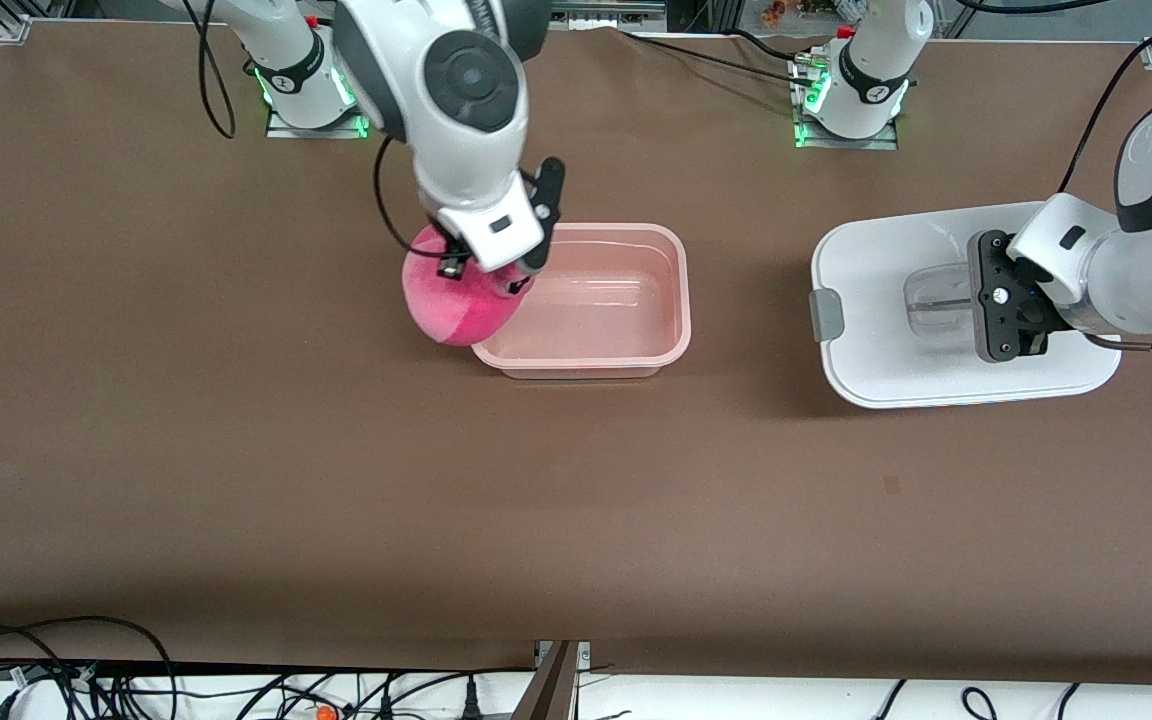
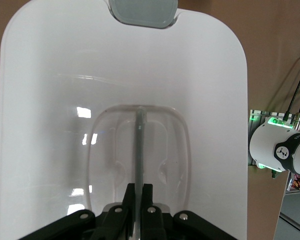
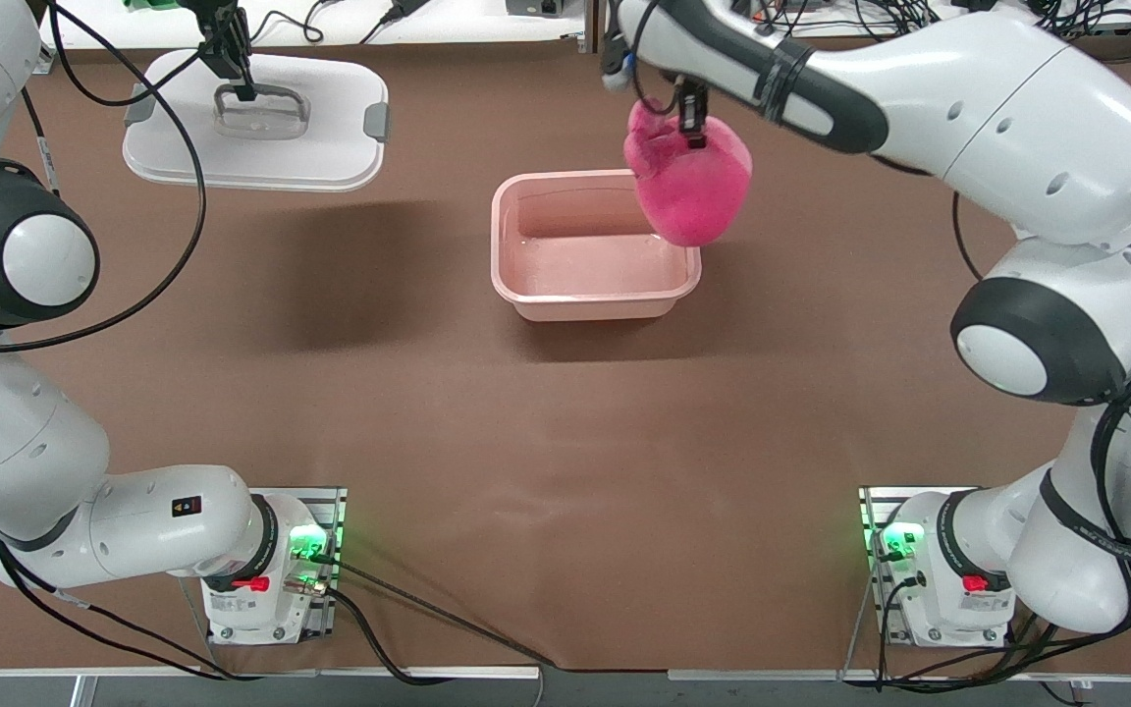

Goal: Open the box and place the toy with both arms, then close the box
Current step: 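Carry the pink plush over the open pink box with the right gripper, then lower the plush into the box and open the right gripper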

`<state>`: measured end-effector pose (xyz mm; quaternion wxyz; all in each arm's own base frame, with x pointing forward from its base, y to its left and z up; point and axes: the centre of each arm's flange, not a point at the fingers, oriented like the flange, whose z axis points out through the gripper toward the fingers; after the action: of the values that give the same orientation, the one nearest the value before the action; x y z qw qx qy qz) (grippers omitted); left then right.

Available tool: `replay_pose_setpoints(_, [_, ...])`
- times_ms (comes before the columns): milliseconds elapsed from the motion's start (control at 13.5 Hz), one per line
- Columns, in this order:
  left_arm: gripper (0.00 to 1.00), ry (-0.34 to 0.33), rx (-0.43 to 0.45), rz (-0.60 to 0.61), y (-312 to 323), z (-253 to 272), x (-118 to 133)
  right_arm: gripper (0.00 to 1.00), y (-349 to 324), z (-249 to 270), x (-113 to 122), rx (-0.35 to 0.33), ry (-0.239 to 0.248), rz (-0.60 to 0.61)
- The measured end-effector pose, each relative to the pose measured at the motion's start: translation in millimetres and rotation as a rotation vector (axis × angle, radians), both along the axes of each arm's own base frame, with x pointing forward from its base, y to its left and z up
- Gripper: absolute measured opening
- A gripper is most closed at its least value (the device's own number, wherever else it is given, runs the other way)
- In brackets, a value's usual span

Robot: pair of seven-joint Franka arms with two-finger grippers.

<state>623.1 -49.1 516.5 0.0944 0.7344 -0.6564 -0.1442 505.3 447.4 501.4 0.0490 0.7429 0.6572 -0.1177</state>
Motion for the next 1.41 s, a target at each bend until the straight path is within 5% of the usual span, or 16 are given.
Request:
replay_pose_setpoints(370, [0.07,0.0,0.0,-0.01,-6.4,0.0,-0.5,0.05,50.8,-33.2,-29.5,-0.064,-0.048,0.108])
replay_pose_setpoints(1407, [0.07,-0.001,0.0,-0.026,-16.3,0.1,-1.4,0.05,87.1,-156.0,-18.9,-0.103,-0.067,0.079])
